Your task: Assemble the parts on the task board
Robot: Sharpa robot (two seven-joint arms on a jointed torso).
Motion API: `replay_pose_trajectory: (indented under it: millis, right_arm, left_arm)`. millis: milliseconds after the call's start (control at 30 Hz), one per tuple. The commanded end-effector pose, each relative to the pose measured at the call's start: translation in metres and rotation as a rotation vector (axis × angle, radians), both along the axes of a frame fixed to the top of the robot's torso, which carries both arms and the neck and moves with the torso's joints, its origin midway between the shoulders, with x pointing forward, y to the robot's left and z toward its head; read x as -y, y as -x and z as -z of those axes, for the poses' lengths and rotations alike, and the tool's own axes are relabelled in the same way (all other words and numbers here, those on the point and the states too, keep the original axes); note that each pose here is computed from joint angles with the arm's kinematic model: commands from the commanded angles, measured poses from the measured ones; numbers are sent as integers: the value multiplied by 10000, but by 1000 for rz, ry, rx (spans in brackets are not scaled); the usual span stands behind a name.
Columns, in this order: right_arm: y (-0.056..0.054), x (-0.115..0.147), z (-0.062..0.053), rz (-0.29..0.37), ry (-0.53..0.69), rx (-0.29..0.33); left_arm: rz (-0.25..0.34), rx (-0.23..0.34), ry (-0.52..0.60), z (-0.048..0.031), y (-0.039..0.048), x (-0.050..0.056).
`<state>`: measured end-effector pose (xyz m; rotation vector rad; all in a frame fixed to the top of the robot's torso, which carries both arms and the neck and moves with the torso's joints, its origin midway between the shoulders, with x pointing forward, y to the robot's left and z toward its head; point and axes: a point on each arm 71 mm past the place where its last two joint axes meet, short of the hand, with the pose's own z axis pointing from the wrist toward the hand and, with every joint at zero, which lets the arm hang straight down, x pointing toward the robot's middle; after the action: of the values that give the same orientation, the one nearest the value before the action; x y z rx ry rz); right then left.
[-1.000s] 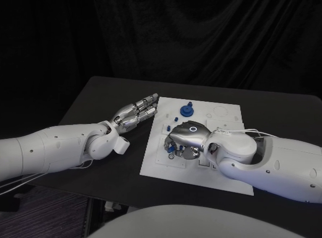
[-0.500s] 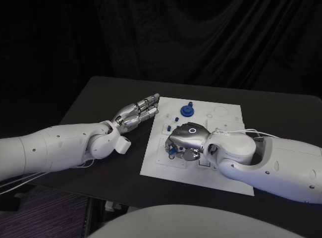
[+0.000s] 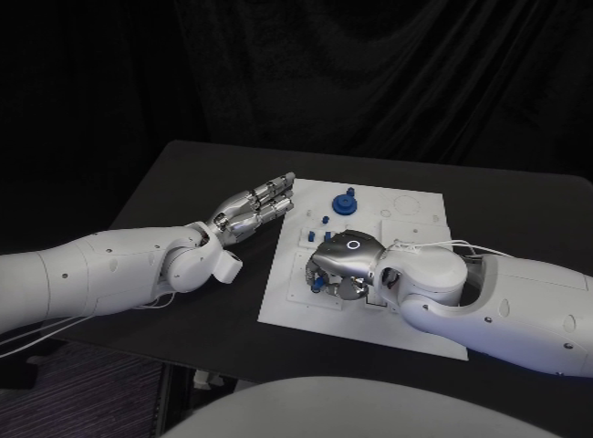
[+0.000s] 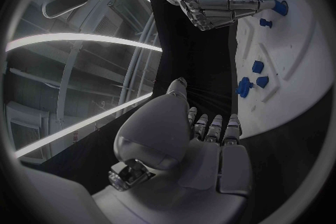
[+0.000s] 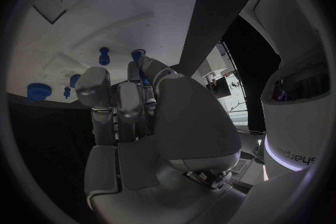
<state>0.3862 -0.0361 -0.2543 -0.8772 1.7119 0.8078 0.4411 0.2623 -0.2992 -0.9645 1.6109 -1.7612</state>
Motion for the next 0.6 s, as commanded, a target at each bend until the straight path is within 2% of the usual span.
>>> replay_pose_trajectory:
  millis: [33, 600]
  right_arm:
    - [9, 2, 28, 1, 17, -1]
    - [5, 1, 96, 7, 26, -12]
  left_arm:
    - [5, 9, 26, -9, 6, 12]
    - [9, 4, 26, 11, 5, 23]
